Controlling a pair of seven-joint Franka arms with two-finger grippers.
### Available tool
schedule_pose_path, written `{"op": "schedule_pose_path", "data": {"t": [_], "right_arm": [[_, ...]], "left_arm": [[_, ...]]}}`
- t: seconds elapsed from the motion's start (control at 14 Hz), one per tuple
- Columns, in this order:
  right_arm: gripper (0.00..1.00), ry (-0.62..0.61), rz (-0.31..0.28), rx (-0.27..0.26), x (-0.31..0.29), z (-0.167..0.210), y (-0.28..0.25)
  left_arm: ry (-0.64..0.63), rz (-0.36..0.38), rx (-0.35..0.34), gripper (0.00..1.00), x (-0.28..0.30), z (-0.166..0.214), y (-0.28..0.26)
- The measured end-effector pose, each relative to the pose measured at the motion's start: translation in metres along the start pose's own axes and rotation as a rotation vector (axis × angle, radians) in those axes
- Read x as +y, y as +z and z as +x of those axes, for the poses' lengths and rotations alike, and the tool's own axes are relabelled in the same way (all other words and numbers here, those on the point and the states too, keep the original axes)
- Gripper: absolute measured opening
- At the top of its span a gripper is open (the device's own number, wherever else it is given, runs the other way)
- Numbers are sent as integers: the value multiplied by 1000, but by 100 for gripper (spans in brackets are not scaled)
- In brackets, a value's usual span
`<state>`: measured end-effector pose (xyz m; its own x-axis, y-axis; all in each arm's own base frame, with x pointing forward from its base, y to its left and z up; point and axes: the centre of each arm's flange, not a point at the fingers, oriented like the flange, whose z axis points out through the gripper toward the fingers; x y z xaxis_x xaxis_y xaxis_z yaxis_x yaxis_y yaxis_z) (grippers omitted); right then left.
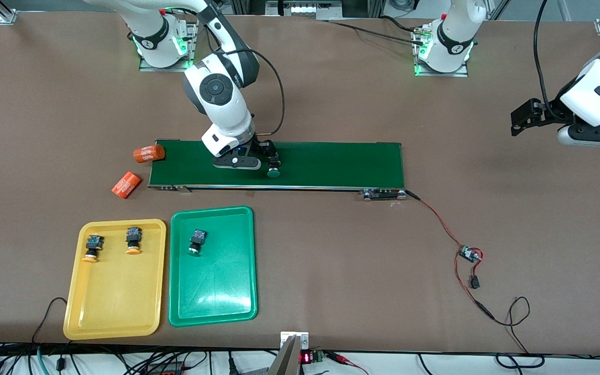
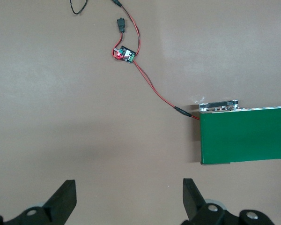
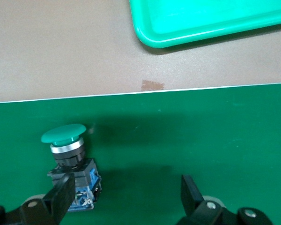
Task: Sort buttons by color to trays
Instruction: 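Grasp the second green button on the belt with the right gripper, then carry the green button into the green tray and release it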
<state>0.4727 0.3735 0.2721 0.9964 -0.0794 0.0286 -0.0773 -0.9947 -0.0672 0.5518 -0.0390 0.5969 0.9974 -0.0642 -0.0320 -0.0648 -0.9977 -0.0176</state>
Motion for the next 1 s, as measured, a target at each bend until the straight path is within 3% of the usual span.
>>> {"op": "schedule_pose_path", "data": {"t": [0.78,0.85,1.0], "right_arm": [[99,-27,-10,-12,-11,-13,23],[96,-28,-7,-8,-11,-13,27],[72,-30,-1,-1,-13,-13,35]], "left_arm": [[0,0,0,100,0,0,0],[0,0,0,100,0,0,0],[0,0,0,100,0,0,0]]}}
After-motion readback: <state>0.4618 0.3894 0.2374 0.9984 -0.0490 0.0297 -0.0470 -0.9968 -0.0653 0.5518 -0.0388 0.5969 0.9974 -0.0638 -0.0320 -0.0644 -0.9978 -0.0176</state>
